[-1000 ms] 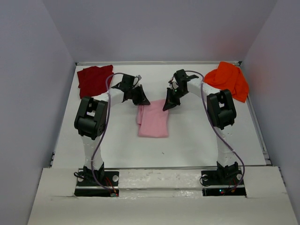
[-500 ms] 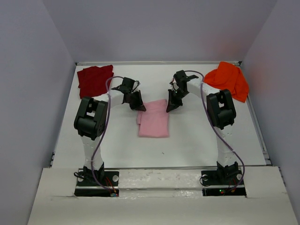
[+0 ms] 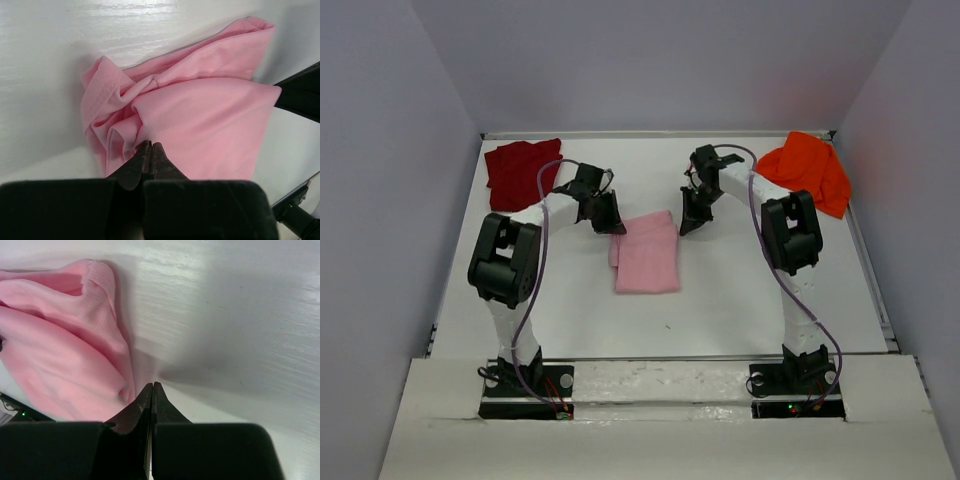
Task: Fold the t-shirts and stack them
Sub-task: Smooth out wrinkles on the folded tshirt
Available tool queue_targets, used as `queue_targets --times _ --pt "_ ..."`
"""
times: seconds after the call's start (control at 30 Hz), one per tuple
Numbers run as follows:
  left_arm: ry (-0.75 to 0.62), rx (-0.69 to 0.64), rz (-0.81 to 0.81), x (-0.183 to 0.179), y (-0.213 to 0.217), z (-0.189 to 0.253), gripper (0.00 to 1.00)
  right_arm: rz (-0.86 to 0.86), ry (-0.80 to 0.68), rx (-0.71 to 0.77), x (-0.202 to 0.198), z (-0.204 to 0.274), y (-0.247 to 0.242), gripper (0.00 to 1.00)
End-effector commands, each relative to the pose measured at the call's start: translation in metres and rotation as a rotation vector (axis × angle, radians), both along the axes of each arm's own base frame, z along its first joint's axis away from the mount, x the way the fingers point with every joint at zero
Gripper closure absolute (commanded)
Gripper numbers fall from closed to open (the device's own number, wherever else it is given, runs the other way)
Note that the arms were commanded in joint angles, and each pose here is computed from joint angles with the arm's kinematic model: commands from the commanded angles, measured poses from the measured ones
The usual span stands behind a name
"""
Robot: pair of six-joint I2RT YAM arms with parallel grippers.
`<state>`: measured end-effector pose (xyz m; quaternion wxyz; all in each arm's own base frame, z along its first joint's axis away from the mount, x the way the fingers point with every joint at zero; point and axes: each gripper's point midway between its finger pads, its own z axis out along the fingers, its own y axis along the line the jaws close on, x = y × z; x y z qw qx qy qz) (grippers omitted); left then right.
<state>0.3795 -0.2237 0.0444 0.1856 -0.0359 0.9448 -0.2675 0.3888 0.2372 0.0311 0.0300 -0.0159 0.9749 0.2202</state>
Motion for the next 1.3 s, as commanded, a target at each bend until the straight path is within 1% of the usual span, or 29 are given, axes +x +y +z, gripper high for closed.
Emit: queue_targets --times 0.0,0.03,0.1,0.13,0.17,0.23,0.27,0.3,0.37,0.4,0.47,0.5,0.6,0.67,0.77,0.87,0.93,1.03,1.17,1.27 --pt "-0.198 -0.050 -0.004 0.016 -0.003 0.091 1.00 0.001 -0.112 0.006 0.022 0.052 -0.005 1.00" --pt "-0.226 -0.069 -0.008 0.016 -0.005 0.107 1.00 0.001 -0.113 0.008 0.022 0.056 -0.004 1.00" --pt "-0.291 -0.130 -0.021 0.016 -0.011 0.149 1.00 0.001 -0.151 0.034 0.023 0.081 -0.002 1.00" --pt "-0.294 -0.143 -0.024 0.013 -0.011 0.158 1.00 -0.001 -0.166 0.049 0.023 0.091 -0.001 1.00" --pt "-0.297 -0.177 -0.035 0.008 -0.015 0.170 1.00 0.000 -0.148 0.096 0.017 0.103 0.005 1.00" --pt "-0.276 -0.222 -0.041 0.000 -0.019 0.175 1.00 0.012 -0.087 0.181 0.002 0.109 0.017 1.00" --pt "-0.260 -0.286 -0.070 -0.011 -0.026 0.182 1.00 0.018 -0.034 0.266 -0.009 0.117 0.027 1.00" --pt "-0.212 -0.339 -0.048 -0.018 -0.030 0.171 1.00 0.016 -0.006 0.310 -0.015 0.118 0.032 1.00" --pt "-0.155 -0.435 -0.062 -0.036 -0.040 0.167 1.00 -0.019 0.041 0.384 -0.029 0.113 0.039 1.00" --pt "-0.130 -0.460 -0.053 -0.042 -0.043 0.161 1.00 -0.027 0.056 0.411 -0.033 0.111 0.041 1.00" --pt "-0.068 -0.499 -0.039 -0.058 -0.047 0.140 1.00 -0.035 0.130 0.494 -0.049 0.107 0.047 1.00" --pt "-0.045 -0.512 -0.034 -0.065 -0.047 0.125 1.00 -0.040 0.133 0.501 -0.051 0.107 0.047 1.00" --pt "0.010 -0.561 -0.008 -0.078 -0.050 0.108 1.00 -0.049 0.137 0.488 -0.055 0.098 0.045 1.00" --pt "0.036 -0.578 0.009 -0.082 -0.051 0.100 1.00 -0.046 0.146 0.493 -0.057 0.094 0.049 1.00" --pt "0.055 -0.566 0.013 -0.083 -0.052 0.084 1.00 -0.042 0.146 0.484 -0.056 0.088 0.053 1.00" --pt "0.047 -0.554 0.001 -0.080 -0.055 0.080 1.00 -0.030 0.145 0.479 -0.053 0.085 0.062 1.00" --pt "0.044 -0.541 -0.003 -0.075 -0.056 0.078 1.00 -0.009 0.143 0.477 -0.054 0.086 0.073 1.00" --pt "0.046 -0.523 -0.008 -0.071 -0.059 0.075 1.00 -0.012 0.152 0.455 -0.052 0.076 0.078 1.00" --pt "0.036 -0.485 -0.017 -0.064 -0.060 0.070 1.00 0.024 0.155 0.423 -0.060 0.064 0.096 1.00" --pt "0.029 -0.442 -0.023 -0.058 -0.058 0.063 1.00 0.019 0.157 0.403 -0.056 0.053 0.096 1.00"
